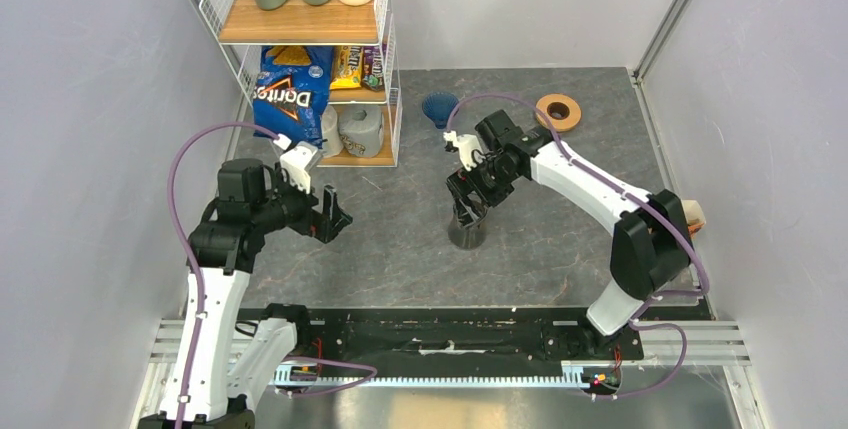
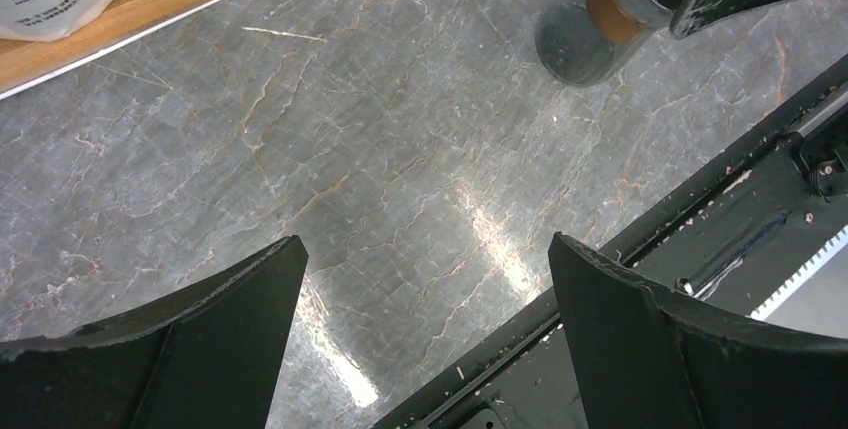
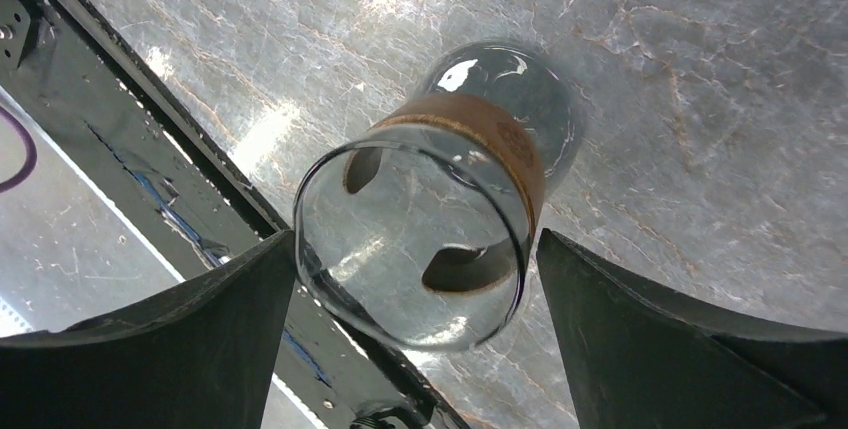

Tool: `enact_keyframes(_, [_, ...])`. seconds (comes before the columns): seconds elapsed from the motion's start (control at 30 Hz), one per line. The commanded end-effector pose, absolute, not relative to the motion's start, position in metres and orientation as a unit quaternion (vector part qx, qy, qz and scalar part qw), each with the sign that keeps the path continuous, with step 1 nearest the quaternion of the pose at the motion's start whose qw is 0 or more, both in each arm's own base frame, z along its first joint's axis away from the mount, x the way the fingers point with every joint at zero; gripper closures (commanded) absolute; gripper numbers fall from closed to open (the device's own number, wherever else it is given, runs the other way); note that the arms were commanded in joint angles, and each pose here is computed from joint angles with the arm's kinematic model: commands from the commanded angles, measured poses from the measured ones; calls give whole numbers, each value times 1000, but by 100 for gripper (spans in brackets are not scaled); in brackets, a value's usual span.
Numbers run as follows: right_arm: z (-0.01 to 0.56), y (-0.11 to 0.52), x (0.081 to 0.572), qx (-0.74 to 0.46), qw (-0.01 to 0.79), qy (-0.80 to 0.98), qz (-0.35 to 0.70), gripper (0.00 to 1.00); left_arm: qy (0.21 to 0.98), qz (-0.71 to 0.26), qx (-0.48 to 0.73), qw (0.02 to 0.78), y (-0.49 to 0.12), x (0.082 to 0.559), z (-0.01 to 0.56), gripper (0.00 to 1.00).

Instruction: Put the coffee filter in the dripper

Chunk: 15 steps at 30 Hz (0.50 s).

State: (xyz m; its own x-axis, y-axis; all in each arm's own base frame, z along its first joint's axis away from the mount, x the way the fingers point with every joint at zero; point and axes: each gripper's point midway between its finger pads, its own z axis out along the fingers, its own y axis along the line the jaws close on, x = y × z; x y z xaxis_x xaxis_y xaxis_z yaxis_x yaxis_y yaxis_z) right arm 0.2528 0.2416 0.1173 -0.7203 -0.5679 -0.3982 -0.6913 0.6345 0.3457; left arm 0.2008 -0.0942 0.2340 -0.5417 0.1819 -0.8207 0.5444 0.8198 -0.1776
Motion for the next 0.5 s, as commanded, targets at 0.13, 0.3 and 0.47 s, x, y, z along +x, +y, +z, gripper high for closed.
enact_keyframes(0.13, [196, 214, 257, -404, 269, 842, 234, 3, 838, -227, 243, 433, -101, 196, 233, 0])
enact_keyframes(0.3, [182, 170, 267, -359, 257, 874, 204, 12, 829, -244, 260, 430, -107, 193, 233, 0])
enact_keyframes(0.47, [153, 149, 263, -358, 224, 886, 191, 33, 819, -247, 278, 437, -110, 189, 234, 0])
